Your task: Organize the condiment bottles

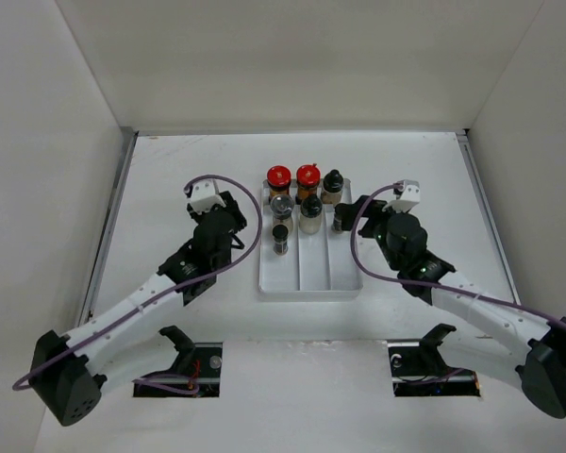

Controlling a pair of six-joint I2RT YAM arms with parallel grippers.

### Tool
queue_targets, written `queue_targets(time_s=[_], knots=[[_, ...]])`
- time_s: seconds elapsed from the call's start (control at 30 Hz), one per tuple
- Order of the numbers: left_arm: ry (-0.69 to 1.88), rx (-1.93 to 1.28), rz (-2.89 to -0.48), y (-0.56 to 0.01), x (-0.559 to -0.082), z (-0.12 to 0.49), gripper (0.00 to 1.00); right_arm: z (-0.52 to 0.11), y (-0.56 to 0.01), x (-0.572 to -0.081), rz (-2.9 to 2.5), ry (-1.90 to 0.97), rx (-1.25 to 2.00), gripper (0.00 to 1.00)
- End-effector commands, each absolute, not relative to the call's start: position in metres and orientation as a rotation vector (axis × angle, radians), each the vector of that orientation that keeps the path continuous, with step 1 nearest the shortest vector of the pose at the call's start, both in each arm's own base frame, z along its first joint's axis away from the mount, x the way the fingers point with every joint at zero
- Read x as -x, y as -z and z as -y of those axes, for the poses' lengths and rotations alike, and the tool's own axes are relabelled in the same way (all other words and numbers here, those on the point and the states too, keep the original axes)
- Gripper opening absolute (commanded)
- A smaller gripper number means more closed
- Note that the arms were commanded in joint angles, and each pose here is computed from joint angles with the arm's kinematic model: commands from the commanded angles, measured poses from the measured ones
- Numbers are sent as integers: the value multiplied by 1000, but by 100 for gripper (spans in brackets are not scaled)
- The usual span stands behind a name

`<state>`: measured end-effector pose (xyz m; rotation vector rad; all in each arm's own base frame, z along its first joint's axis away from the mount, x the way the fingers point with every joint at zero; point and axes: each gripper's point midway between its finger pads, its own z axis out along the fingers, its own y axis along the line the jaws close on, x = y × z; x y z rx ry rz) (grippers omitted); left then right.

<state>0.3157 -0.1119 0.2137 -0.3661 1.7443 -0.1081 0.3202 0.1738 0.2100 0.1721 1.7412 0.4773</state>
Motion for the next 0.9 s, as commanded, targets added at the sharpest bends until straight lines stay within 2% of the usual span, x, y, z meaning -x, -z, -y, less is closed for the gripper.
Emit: queue_targets(time_s=[0.0, 0.4, 0.87], knots=[[142, 279, -1696, -261, -298, 130, 32, -171, -225, -321, -1681, -526, -211, 100], [284, 123, -1894, -205, -232, 195, 32, -161, -223, -324, -1679, -504, -236, 100], [342, 19, -1946, -135, -233, 251, 34, -155, -217, -323, -1681, -491, -261, 99]])
